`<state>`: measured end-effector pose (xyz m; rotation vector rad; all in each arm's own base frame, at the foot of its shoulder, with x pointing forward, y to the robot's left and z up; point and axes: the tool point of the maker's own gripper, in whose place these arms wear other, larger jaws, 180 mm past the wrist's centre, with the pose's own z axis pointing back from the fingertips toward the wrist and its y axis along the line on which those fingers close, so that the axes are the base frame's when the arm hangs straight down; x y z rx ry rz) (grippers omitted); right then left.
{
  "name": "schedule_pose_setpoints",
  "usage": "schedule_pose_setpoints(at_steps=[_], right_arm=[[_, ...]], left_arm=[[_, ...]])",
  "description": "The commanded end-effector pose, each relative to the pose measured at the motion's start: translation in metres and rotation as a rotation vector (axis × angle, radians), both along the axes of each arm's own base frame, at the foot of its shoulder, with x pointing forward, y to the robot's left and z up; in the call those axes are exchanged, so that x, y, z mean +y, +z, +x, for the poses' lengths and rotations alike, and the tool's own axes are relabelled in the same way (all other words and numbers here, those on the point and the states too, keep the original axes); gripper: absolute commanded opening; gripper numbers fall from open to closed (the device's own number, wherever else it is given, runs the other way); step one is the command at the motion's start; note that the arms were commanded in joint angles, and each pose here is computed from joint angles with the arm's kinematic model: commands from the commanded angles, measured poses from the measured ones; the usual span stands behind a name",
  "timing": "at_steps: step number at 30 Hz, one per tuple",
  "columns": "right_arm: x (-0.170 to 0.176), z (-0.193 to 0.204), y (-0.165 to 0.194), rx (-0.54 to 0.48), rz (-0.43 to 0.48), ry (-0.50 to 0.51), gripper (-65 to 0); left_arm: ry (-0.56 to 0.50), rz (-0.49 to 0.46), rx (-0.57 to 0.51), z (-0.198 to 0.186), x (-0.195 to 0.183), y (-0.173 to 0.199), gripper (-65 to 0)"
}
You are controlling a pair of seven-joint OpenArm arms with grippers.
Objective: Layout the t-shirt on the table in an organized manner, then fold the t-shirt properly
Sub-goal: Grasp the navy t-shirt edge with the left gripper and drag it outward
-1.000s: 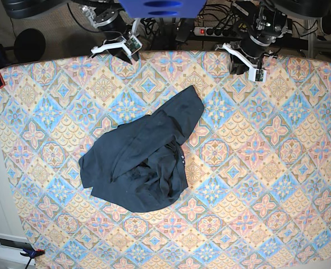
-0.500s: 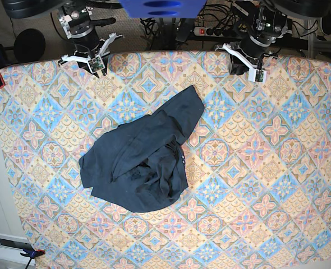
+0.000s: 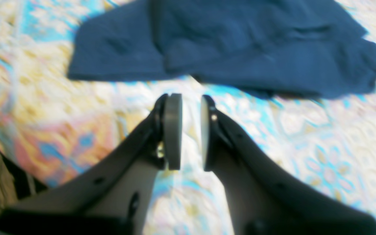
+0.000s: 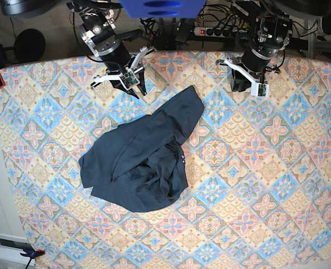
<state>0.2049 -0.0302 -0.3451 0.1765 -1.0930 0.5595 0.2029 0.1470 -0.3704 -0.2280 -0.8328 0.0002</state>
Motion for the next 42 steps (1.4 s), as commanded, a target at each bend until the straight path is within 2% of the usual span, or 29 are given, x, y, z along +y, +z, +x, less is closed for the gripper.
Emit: schedule_pose_setpoints(at_steps=[1,5,9,17,29,31,32,34,35,38,42], right_arm=[[0.008,0.006,0.015,-0.049,0.037,0.007,-53.4],[0.028,0.006,0.022,-0.055,0.089,0.021,-48.7],[0.033,0.005,0.023,-0.052,0.105,0.023,-48.0],[0.032,0.005,0.023,-0.05,0.103,0.019,-48.0],[0.032,0.001,0.021,-0.043,0.102,0.017,-48.0],[0.03,0.001,0.021,-0.044,0.1,0.013,-48.0],[0.027,0.003,0.021,-0.045,0.095,0.004,-48.0],[0.021,0.005,0.02,-0.05,0.086,-0.01,-48.0],[0.017,0.007,0.02,-0.053,0.08,-0.021,-48.0],[0.008,0.012,0.02,-0.057,0.065,-0.044,-48.0],[-0.001,0.015,0.019,-0.061,0.052,-0.066,-48.0]], left_arm=[[-0.005,0.0,-0.042,0.008,-0.001,0.01,-54.1],[-0.001,-0.004,-0.079,0.025,0.0,0.016,-53.8],[0.004,-0.003,-0.096,0.038,0.001,0.016,-53.6],[-0.085,-0.042,-0.048,0.046,-0.035,-0.007,-40.3],[-0.172,-0.12,0.048,0.058,-0.1,-0.05,-40.2],[-0.208,-0.12,0.05,0.062,-0.112,-0.052,-43.7],[-0.22,-0.12,0.041,0.066,-0.117,-0.049,-48.1],[-0.217,-0.138,0.002,0.079,-0.123,-0.038,-61.6],[-0.207,-0.144,-0.039,0.09,-0.121,-0.024,-65.0],[-0.186,-0.189,-0.125,0.105,-0.117,0.011,-64.7],[-0.145,-0.268,-0.22,0.116,-0.089,0.058,-65.0]])
